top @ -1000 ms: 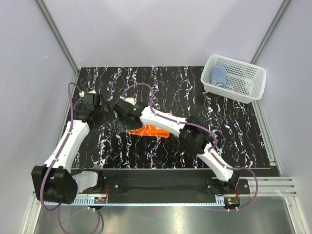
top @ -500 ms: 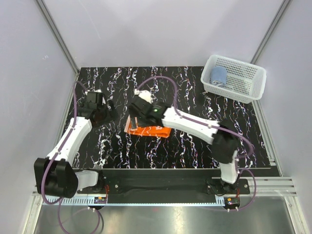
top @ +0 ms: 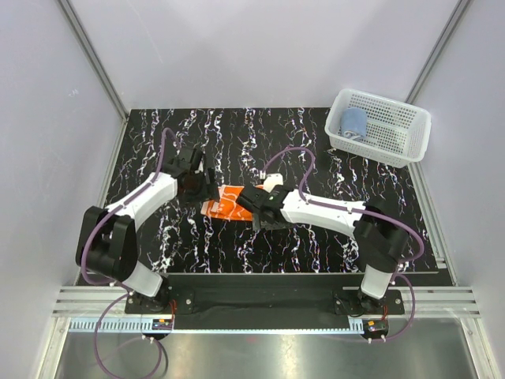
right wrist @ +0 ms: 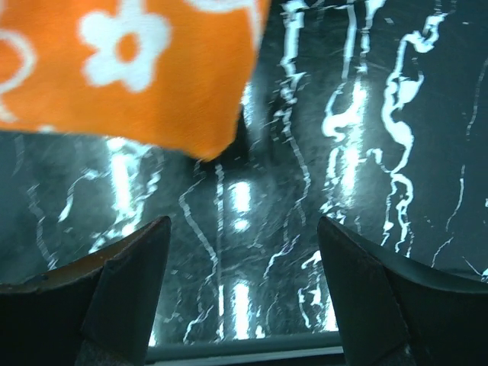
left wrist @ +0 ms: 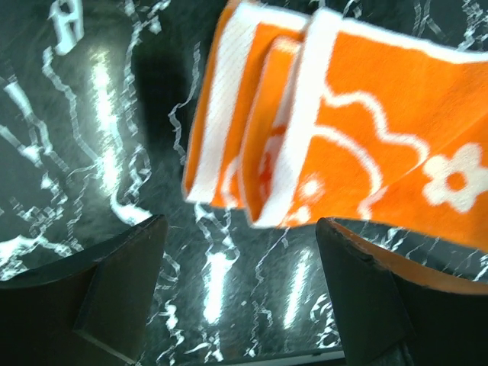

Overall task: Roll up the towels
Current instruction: Fold the towel

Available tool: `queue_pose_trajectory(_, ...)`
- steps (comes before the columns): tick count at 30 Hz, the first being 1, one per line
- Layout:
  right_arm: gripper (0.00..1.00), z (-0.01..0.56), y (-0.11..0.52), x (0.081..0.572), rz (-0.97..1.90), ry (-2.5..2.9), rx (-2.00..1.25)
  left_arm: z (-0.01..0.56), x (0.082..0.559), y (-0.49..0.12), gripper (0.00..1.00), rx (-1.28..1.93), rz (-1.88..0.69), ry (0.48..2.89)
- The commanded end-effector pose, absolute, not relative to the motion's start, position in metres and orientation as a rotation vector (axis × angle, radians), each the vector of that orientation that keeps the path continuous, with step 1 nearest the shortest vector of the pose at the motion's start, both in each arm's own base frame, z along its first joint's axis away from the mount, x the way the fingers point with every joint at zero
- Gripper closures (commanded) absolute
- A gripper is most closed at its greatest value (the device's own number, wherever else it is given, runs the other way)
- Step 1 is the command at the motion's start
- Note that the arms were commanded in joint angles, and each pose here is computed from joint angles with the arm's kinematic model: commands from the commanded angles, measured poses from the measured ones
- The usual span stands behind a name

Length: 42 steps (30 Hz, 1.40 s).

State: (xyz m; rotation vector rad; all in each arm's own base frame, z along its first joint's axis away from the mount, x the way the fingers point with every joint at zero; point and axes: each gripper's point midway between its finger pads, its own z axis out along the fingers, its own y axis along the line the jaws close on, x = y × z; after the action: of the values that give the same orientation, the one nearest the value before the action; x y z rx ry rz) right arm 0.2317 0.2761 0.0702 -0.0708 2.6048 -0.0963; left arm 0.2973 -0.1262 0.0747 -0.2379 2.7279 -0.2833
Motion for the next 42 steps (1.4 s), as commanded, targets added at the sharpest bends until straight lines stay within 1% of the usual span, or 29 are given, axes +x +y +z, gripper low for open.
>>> queue_pose_trajectory(1,0.15,0.074,0.263,0.252,-0.12,2.533,0.063,0.092,0.323,-0.154,0.16,-0.209,-0.388,2.645)
queue_pose_trajectory(5,0.16,0.067,0.262,0.261,-0.083,2.52,0.048,0.085,0.324,-0.161,0.17,-0.19,-0.37,2.659)
queue_pose_trajectory(12,0.22,0.045,0.264,0.274,-0.059,2.525,0.047,0.076,0.328,-0.167,0.21,-0.193,-0.358,2.675)
queue_pose_trajectory(13,0.26,0.045,0.267,0.277,-0.034,2.512,0.058,0.076,0.329,-0.167,0.21,-0.192,-0.355,2.673)
queue_pose_trajectory(15,0.3,0.039,0.262,0.279,-0.037,2.512,0.064,0.074,0.33,-0.166,0.22,-0.193,-0.344,2.677)
queue_pose_trajectory(16,0.35,0.038,0.263,0.282,-0.021,2.504,0.077,0.074,0.33,-0.166,0.24,-0.193,-0.342,2.678)
queue_pose_trajectory(18,0.38,0.032,0.256,0.283,-0.035,2.507,0.081,0.072,0.33,-0.167,0.25,-0.186,-0.343,2.682)
queue_pose_trajectory(19,0.41,0.028,0.255,0.283,-0.024,2.508,0.084,0.07,0.331,-0.167,0.28,-0.189,-0.341,2.682)
queue_pose_trajectory(26,0.48,0.019,0.256,0.286,0.022,2.497,0.07,0.064,0.329,-0.172,0.36,-0.174,-0.341,2.706)
queue_pose_trajectory(29,0.53,0.022,0.257,0.288,0.043,2.478,0.064,0.064,0.326,-0.177,0.37,-0.157,-0.345,2.7)
queue_pose_trajectory(30,0.57,0.023,0.259,0.289,0.053,2.471,0.065,0.064,0.326,-0.179,0.37,-0.154,-0.351,2.695)
queue_pose_trajectory(31,0.58,0.022,0.258,0.289,0.054,2.468,0.057,0.063,0.324,-0.181,0.38,-0.146,-0.354,2.697)
queue_pose_trajectory(32,0.59,0.022,0.259,0.29,0.058,2.466,0.058,0.062,0.324,-0.183,0.38,-0.139,-0.357,2.698)
queue_pose_trajectory(34,0.6,0.023,0.258,0.291,0.057,2.463,0.056,0.057,0.323,-0.185,0.42,-0.139,-0.358,2.705)
queue_pose_trajectory(35,0.6,0.024,0.258,0.291,0.057,2.459,0.056,0.054,0.323,-0.185,0.48,-0.144,-0.355,2.712)
queue_pose_trajectory(38,0.6,0.031,0.254,0.293,0.057,2.441,0.063,0.051,0.324,-0.185,0.75,-0.152,-0.347,2.715)
queue_pose_trajectory(39,0.6,0.033,0.254,0.293,0.062,2.434,0.067,0.053,0.325,-0.185,0.82,-0.158,-0.343,2.712)
queue_pose_trajectory(40,0.6,0.033,0.25,0.293,0.053,2.429,0.068,0.054,0.327,-0.183,0.97,-0.162,-0.327,2.706)
queue_pose_trajectory(41,0.6,0.038,0.249,0.294,0.062,2.418,0.075,0.06,0.328,-0.184,1.0,-0.162,-0.33,2.695)
queue_pose_trajectory(42,0.59,0.04,0.247,0.296,0.064,2.411,0.079,0.063,0.327,-0.184,1.0,-0.167,-0.331,2.695)
